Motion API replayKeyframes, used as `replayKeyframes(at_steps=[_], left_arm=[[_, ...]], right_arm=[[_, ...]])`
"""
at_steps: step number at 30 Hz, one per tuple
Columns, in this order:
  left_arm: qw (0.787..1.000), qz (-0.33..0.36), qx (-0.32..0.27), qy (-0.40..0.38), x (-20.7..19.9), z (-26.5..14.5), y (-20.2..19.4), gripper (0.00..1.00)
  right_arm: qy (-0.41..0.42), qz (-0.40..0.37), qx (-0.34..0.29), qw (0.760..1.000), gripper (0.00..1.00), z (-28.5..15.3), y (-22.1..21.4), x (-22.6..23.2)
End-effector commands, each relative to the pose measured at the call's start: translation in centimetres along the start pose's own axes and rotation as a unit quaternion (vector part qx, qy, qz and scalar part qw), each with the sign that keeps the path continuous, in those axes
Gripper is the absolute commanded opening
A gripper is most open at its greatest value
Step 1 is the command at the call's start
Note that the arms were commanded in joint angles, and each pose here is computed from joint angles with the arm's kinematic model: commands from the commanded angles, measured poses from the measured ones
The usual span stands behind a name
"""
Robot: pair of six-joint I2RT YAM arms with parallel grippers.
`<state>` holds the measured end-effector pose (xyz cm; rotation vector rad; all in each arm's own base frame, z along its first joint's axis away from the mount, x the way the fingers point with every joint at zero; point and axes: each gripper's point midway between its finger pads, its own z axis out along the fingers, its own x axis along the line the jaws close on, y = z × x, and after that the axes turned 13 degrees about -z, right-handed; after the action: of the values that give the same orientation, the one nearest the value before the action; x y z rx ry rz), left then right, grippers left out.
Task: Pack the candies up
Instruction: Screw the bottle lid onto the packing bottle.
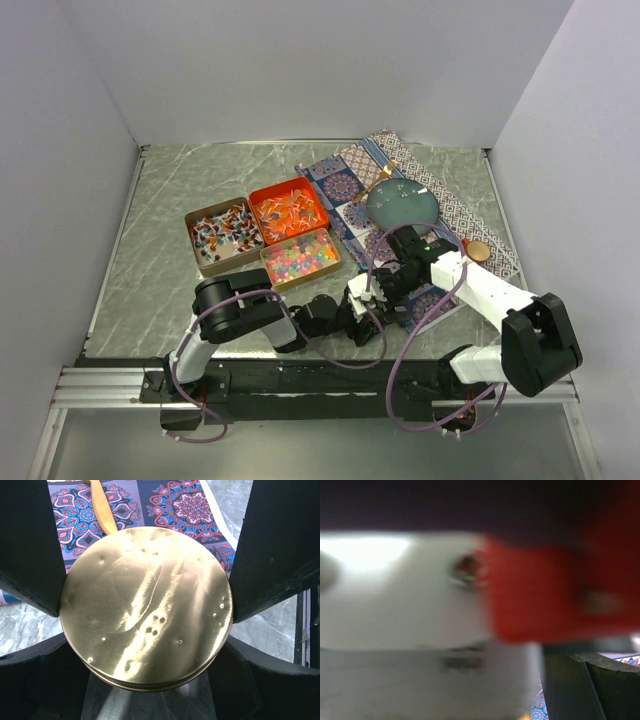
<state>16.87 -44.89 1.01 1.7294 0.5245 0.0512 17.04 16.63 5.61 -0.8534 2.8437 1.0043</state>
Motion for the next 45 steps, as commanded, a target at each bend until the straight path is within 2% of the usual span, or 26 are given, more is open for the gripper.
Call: replayKeyframes(at_steps=[1,5,7,13,18,23,30,40,45], left_arm=[[0.939,-0.008,0.331,0.098,4.5,-9.8,-18.0,0.01],[0.939,-0.005,0.33,0.1,4.6,-9.8,-17.9,0.01],[0.939,-0.003,0.33,0.099,4.6,-9.9,-17.9,0.01],[0.937,-0.008,0.334,0.105,4.9,-10.2,-18.2,0.01],[0.933,-0.016,0.341,0.111,5.1,-10.2,-18.8,0.01],[0.932,-0.016,0.344,0.113,5.3,-10.3,-18.9,0.01],[0.93,-0.027,0.345,0.124,5.9,-10.4,-19.0,0.01],[0.929,-0.033,0.346,0.13,6.4,-10.5,-19.0,0.01],[0.927,-0.03,0.351,0.13,6.4,-10.5,-19.1,0.01]], right_arm=[[0.061,0.107,0.041,0.992,0.75,2.7,-2.0,3.7],[0.056,0.107,0.036,0.992,0.82,2.5,-1.6,4.2],[0.057,0.107,0.032,0.992,1.0,2.4,-1.4,4.7],[0.042,0.096,0.04,0.994,1.0,1.6,-1.2,6.0],[0.047,0.097,0.086,0.99,1.0,1.3,-3.2,8.0],[0.022,0.116,0.1,0.988,1.0,0.6,-4.2,7.4],[0.038,0.184,0.127,0.974,1.0,-1.1,-6.2,7.5],[0.028,0.161,0.146,0.976,1.0,-3.5,-7.8,8.2],[0.012,0.175,0.149,0.973,1.0,-4.3,-8.1,8.2]])
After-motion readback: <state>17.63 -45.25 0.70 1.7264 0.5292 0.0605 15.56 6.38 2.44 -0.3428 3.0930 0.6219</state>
